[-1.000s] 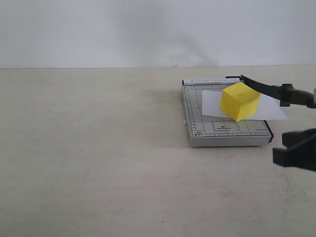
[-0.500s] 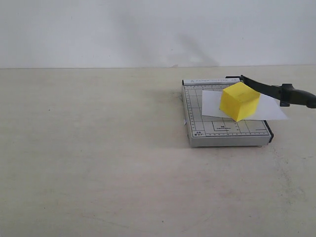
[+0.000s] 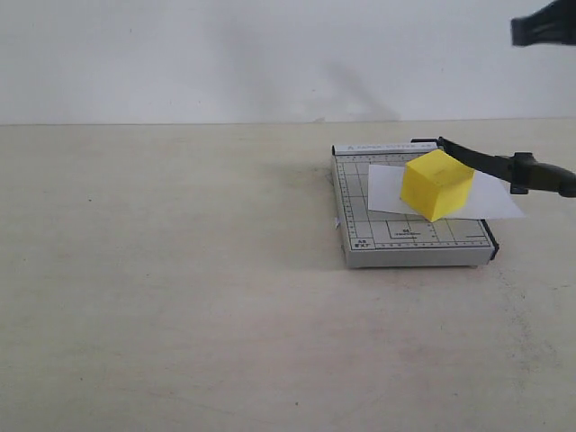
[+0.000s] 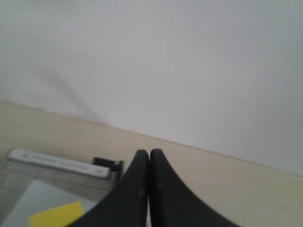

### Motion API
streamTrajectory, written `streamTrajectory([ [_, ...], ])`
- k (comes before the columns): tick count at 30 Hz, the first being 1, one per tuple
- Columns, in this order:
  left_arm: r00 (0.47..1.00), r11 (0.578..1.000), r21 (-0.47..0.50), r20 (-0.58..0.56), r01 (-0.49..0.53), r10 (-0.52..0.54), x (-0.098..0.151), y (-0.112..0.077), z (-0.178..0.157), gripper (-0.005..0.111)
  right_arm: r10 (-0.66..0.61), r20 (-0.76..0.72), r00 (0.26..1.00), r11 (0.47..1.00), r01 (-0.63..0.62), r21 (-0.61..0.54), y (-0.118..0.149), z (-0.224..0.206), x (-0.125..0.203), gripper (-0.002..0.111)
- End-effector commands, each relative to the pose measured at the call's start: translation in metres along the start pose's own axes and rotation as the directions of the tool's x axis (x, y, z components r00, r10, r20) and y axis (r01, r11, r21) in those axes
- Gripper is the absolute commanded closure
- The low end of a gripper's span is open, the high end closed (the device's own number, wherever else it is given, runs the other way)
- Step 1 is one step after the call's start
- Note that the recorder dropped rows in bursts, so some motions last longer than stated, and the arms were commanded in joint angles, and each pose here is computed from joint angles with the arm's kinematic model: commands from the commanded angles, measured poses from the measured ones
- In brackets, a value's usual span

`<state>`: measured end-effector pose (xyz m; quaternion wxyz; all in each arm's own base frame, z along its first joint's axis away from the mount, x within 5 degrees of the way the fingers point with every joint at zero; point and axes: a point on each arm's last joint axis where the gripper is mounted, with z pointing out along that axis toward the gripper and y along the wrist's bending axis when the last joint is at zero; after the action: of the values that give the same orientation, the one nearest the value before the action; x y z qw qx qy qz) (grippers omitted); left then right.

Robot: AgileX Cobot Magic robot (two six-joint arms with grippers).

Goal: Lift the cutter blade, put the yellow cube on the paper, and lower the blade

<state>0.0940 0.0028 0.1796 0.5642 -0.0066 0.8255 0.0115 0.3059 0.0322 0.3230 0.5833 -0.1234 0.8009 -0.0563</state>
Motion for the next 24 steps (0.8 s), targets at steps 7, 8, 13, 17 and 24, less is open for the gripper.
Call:
streamTrajectory([
  [7,1.000,1.000,0.001,0.018,0.015,-0.015,-0.001,0.000,0.000,0.102,0.357,-0.009,0.934,0.862,-0.333,-0.382,-0.045,0.019,0.028,0.108],
  [8,1.000,1.000,0.001,0.018,0.015,-0.015,-0.001,0.000,0.000,0.102,0.357,-0.005,0.934,0.858,-0.330,-0.395,-0.048,0.017,0.029,0.108],
  [13,1.000,1.000,0.001,0.016,0.015,-0.015,0.000,0.000,0.000,0.102,0.071,-0.094,0.993,0.946,-0.097,-0.310,-0.053,0.015,0.045,0.108],
  [17,1.000,1.000,0.001,0.016,0.015,-0.015,0.000,0.000,0.000,0.102,-0.148,-0.242,0.959,0.988,0.131,-0.085,-0.068,0.017,0.057,0.108],
  [24,1.000,1.000,0.001,0.016,0.015,-0.015,0.000,0.000,0.000,0.102,-0.033,-0.275,0.961,0.997,0.052,0.063,-0.079,0.014,0.056,0.108],
])
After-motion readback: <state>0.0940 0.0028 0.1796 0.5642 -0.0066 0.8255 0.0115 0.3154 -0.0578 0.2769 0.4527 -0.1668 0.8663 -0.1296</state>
